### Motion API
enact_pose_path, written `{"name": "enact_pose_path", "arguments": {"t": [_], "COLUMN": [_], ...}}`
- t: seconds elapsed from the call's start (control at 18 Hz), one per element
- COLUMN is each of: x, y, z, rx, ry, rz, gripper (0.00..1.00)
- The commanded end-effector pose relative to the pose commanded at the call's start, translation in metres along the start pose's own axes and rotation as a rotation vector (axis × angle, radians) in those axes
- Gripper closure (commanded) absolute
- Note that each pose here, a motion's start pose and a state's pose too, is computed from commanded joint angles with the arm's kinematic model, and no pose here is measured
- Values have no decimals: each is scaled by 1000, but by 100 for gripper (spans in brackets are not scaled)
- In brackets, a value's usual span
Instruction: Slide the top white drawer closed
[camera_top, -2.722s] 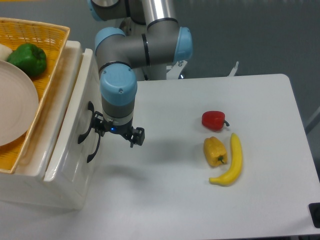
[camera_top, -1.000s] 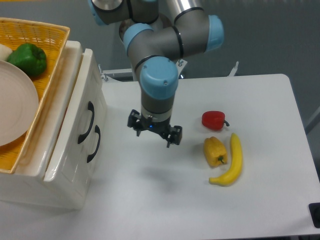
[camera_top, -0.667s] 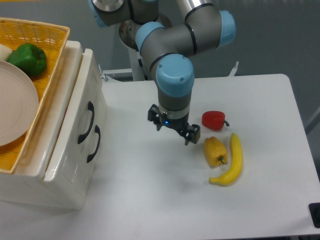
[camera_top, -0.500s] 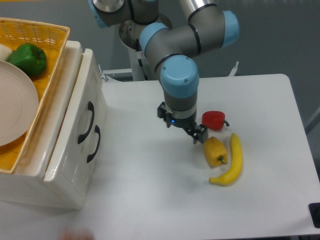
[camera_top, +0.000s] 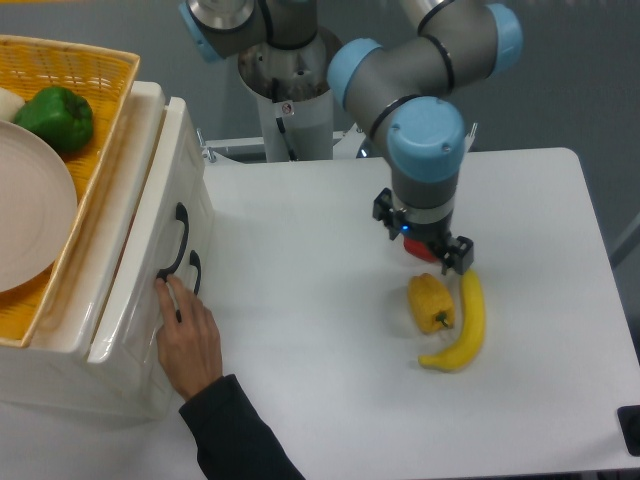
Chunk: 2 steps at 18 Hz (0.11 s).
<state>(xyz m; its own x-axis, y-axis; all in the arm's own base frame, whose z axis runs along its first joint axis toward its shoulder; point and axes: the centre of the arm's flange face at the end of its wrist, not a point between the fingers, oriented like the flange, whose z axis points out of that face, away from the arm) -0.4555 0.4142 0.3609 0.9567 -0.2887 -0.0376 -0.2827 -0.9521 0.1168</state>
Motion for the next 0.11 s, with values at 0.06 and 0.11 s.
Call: {"name": "enact_pose_path", "arguments": {"t": [0.06, 0.11], "x": [0, 1], "y": [2, 1], "z": [-1, 0], "rx": [0, 0], "ry": [0, 2], "rz": [5, 6], "gripper": [0, 0]}}
